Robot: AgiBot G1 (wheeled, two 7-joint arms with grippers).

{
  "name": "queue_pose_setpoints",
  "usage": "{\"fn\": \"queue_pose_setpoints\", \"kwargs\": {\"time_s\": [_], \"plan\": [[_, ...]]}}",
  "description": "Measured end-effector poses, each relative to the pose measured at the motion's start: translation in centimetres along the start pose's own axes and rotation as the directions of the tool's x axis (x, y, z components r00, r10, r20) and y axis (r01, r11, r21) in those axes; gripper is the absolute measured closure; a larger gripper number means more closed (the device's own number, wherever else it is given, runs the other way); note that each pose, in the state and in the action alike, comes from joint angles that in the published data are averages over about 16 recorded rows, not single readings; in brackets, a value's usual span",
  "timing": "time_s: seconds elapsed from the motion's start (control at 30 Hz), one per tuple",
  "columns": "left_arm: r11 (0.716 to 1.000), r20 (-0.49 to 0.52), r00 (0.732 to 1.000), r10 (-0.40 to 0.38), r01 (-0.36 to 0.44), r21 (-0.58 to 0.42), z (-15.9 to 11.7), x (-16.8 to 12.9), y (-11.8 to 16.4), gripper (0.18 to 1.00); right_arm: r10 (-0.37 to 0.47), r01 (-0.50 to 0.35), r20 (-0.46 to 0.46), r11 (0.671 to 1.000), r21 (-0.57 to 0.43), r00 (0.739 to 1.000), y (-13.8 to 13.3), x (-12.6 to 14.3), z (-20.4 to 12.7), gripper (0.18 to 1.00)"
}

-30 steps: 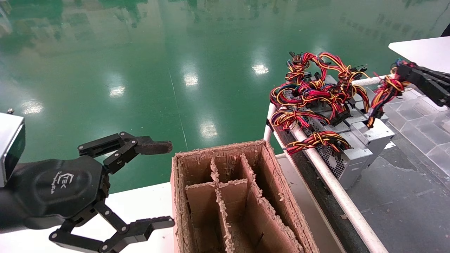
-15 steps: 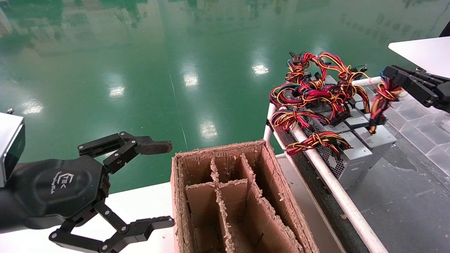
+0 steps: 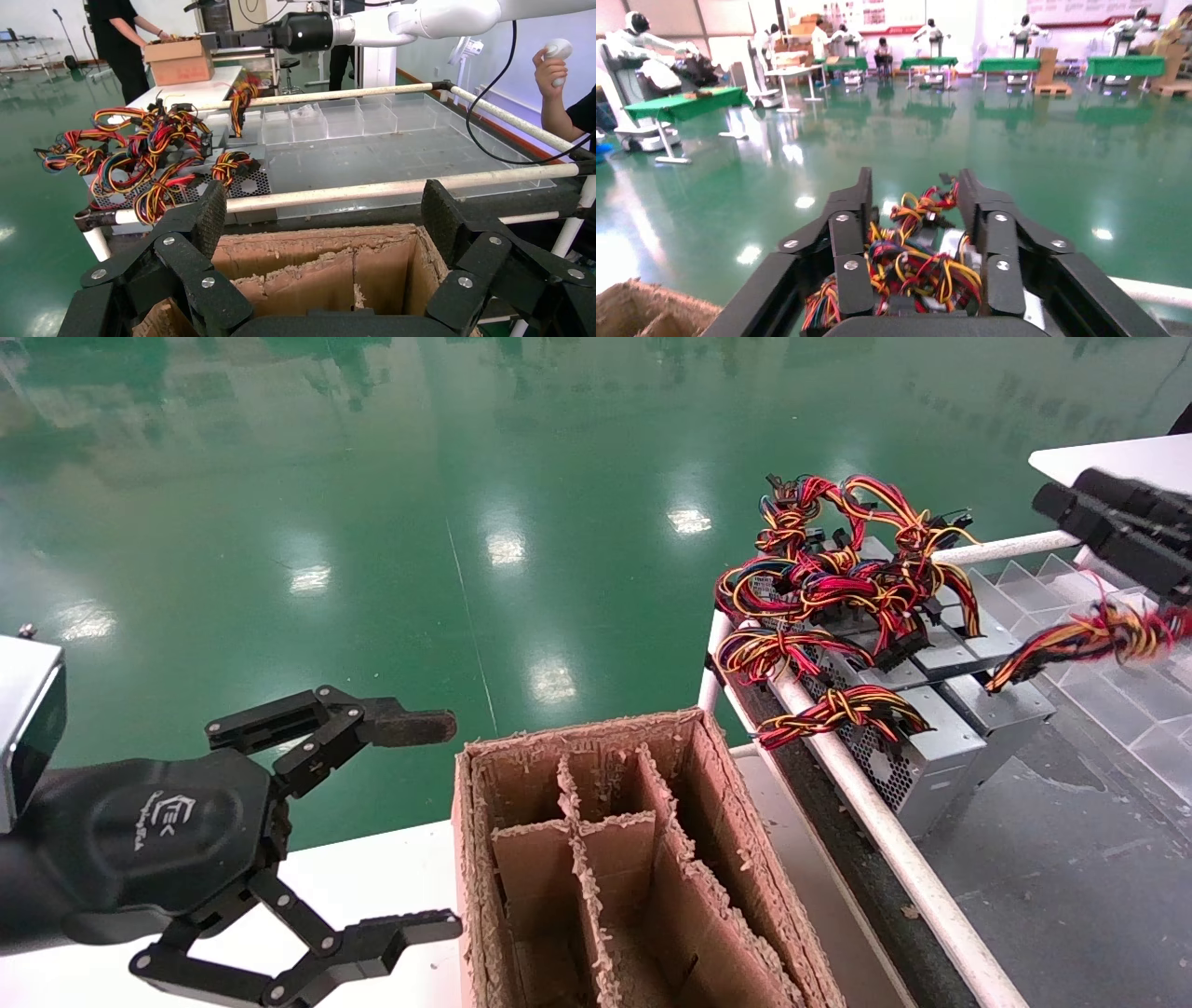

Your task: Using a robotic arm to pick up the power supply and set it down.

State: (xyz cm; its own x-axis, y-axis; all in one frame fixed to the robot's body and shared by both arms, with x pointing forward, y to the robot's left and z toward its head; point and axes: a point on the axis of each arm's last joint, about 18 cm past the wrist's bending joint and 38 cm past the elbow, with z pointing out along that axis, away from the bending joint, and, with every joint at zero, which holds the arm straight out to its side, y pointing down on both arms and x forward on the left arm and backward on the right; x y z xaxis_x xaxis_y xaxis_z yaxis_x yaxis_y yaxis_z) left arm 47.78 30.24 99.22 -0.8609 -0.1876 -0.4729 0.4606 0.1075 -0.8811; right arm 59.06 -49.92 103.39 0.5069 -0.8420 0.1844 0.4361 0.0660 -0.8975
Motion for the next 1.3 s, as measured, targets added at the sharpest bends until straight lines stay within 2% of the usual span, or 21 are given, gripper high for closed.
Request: {"fn": "queue_pose_setpoints", "kwargs": {"time_s": [0.3, 0.63, 1.03, 1.3], "plan": [[1.000, 0.000, 1.000, 0.000, 0.000, 0.000, 0.0, 0.0, 0.0, 0.184, -0.031, 0.030, 0.035, 0.999, 0.036, 0.999, -1.0, -0.6, 0.0, 0.566], [1.000, 0.001, 1.000, 0.000, 0.000, 0.000, 0.0, 0.0, 0.0, 0.184, -0.070, 0.067, 0.133, 0.997, 0.029, 0.989, -1.5, -2.6, 0.7, 0.345], [1.000, 0.001, 1.000, 0.000, 0.000, 0.000, 0.0, 0.0, 0.0, 0.184, -0.104, 0.105, 0.281, 0.994, 0.012, 0.954, -1.7, -6.4, 1.6, 0.207], [1.000, 0.001, 1.000, 0.000, 0.000, 0.000, 0.0, 0.0, 0.0, 0.184, -0.115, 0.125, 0.383, 0.992, -0.002, 0.917, -1.6, -9.4, 2.0, 0.182]]}}
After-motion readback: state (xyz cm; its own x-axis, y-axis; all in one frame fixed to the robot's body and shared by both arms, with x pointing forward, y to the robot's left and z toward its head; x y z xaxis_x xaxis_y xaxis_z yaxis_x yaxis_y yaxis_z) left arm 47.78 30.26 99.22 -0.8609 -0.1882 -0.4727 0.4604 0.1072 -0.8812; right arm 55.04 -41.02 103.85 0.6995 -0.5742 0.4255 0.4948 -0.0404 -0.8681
